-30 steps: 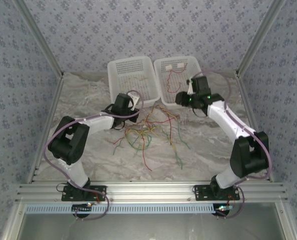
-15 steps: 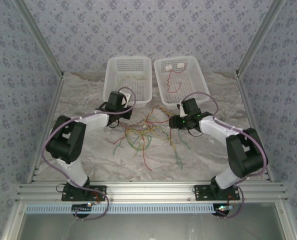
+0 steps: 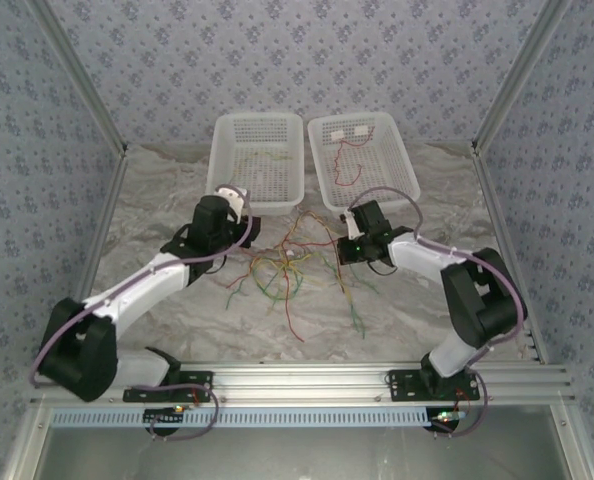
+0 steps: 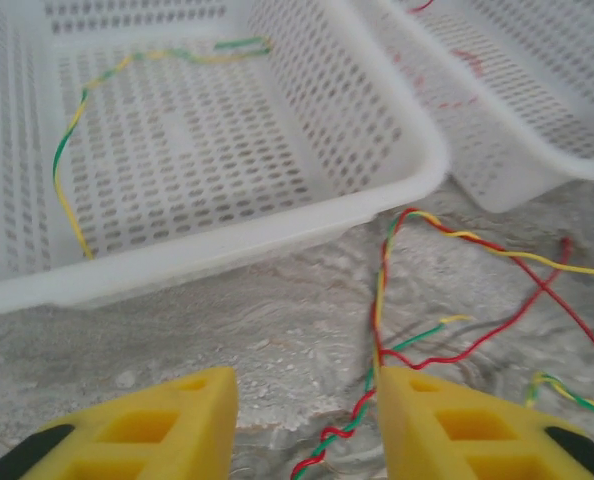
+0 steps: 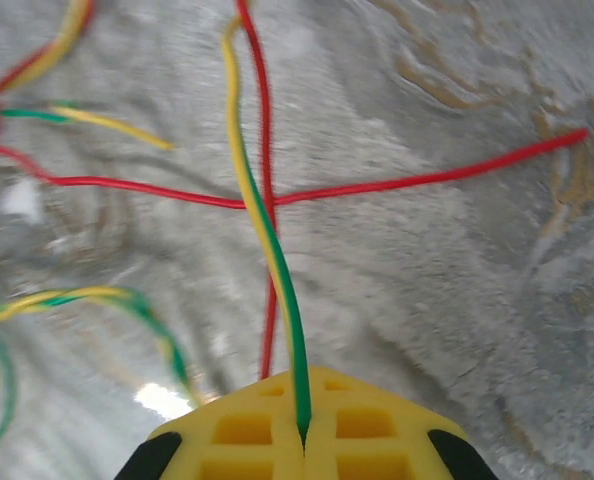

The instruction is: Untangle the cables

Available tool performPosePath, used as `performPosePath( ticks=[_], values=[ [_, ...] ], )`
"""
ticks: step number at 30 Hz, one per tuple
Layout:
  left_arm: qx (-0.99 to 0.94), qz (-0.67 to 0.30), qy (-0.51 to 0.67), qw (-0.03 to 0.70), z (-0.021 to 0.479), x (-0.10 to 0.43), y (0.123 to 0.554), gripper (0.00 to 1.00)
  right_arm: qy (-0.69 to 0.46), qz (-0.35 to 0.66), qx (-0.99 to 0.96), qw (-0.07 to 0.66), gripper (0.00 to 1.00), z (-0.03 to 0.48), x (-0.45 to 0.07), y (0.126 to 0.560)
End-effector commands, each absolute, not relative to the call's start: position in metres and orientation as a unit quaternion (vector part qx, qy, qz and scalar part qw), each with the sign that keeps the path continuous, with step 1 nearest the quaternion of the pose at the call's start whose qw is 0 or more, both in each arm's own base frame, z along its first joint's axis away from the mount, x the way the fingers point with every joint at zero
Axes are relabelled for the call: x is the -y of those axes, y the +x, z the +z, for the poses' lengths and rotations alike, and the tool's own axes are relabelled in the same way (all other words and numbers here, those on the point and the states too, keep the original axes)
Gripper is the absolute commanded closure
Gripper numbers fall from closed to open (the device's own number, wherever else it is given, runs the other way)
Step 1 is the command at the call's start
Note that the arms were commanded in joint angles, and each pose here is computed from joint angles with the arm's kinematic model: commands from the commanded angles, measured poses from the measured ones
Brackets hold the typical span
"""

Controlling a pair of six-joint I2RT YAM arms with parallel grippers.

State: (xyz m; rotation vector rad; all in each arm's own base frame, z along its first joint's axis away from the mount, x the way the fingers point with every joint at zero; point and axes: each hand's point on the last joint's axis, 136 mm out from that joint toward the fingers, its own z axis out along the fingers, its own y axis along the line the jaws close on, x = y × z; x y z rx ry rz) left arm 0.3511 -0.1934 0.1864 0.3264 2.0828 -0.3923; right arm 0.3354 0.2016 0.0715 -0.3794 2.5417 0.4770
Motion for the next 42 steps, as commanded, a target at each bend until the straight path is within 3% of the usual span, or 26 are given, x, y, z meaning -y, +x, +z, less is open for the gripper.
performPosePath(
  ticks=[1, 3, 5, 14, 20, 25, 28, 42],
  values=[
    [-0.845, -0.174, 0.130, 0.489, 0.200, 0.190, 0.338, 0.54, -0.171, 0.197, -0.910, 0.321, 1.00, 0.136, -0.211, 0.334],
    [-0.833, -0.185, 0.130, 0.505, 0.211, 0.189, 0.333, 0.50, -0.175, 0.198, -0.902, 0.342, 1.00, 0.160, -0.210, 0.333],
    [-0.825, -0.201, 0.127, 0.513, 0.218, 0.191, 0.331, 0.39, -0.184, 0.206, -0.890, 0.363, 1.00, 0.184, -0.211, 0.332],
    [-0.773, -0.283, 0.161, 0.545, 0.274, 0.214, 0.321, 0.26, -0.228, 0.252, -0.839, 0.424, 1.00, 0.271, -0.217, 0.313],
    [-0.710, -0.355, 0.212, 0.571, 0.326, 0.232, 0.295, 0.32, -0.251, 0.275, -0.820, 0.435, 1.00, 0.295, -0.225, 0.308],
    [-0.684, -0.380, 0.274, 0.559, 0.352, 0.256, 0.268, 0.40, -0.173, 0.317, -0.838, 0.409, 1.00, 0.301, -0.226, 0.325],
    [-0.693, -0.380, 0.295, 0.537, 0.339, 0.269, 0.263, 0.42, -0.153, 0.380, -0.831, 0.377, 1.00, 0.305, -0.242, 0.324],
    [-0.761, -0.329, 0.186, 0.527, 0.280, 0.243, 0.301, 0.50, -0.097, 0.463, -0.792, 0.386, 1.00, 0.342, -0.238, 0.333]
  ],
)
